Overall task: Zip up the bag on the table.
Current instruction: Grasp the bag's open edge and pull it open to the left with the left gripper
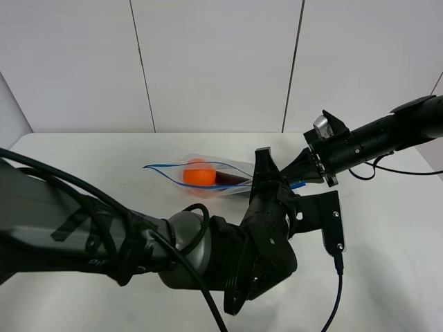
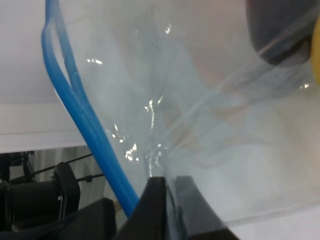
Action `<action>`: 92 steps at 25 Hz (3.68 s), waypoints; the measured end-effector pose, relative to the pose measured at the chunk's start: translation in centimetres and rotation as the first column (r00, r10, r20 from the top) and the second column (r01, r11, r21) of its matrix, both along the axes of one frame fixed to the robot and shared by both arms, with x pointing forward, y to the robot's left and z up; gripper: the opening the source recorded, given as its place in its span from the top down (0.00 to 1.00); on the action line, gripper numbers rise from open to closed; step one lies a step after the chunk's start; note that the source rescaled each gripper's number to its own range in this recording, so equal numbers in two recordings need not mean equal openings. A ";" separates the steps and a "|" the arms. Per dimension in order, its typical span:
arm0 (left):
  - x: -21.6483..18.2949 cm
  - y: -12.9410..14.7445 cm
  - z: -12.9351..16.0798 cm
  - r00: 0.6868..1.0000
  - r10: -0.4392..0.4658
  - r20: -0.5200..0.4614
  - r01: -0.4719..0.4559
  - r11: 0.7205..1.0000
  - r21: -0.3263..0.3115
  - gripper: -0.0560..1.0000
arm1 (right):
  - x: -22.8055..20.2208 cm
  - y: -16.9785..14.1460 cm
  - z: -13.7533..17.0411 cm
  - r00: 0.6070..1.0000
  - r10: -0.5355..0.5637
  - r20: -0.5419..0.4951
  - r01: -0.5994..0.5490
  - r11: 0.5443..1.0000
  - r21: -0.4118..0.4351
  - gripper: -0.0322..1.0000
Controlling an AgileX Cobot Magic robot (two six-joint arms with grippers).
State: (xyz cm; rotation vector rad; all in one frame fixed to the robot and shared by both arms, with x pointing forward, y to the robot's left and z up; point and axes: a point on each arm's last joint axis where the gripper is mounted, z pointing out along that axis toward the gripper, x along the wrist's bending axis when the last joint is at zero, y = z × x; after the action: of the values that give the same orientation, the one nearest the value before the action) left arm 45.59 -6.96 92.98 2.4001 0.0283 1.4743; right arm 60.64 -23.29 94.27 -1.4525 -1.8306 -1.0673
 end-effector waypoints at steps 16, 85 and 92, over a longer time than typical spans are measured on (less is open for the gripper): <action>-0.2 -0.2 -0.2 0.999 -0.045 -0.013 0.046 0.998 0.037 0.94 | 0.0 0.0 0.0 1.000 0.000 0.000 0.000 1.000 0.000 0.97; 8.5 9.9 1.3 0.914 0.406 -0.015 -0.383 0.875 0.295 0.95 | 0.2 0.2 0.2 1.000 -0.015 0.004 0.015 1.000 0.015 0.97; 9.2 10.7 1.3 0.903 0.430 -0.015 -0.407 0.864 0.295 0.95 | 0.2 0.2 0.2 1.000 -0.015 0.004 0.015 1.000 0.015 0.97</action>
State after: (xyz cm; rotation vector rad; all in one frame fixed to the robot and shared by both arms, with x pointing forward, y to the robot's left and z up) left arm 54.79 3.74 94.26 2.8207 0.4110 1.6560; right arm 60.82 -23.11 94.43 -1.4586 -1.8135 -1.0903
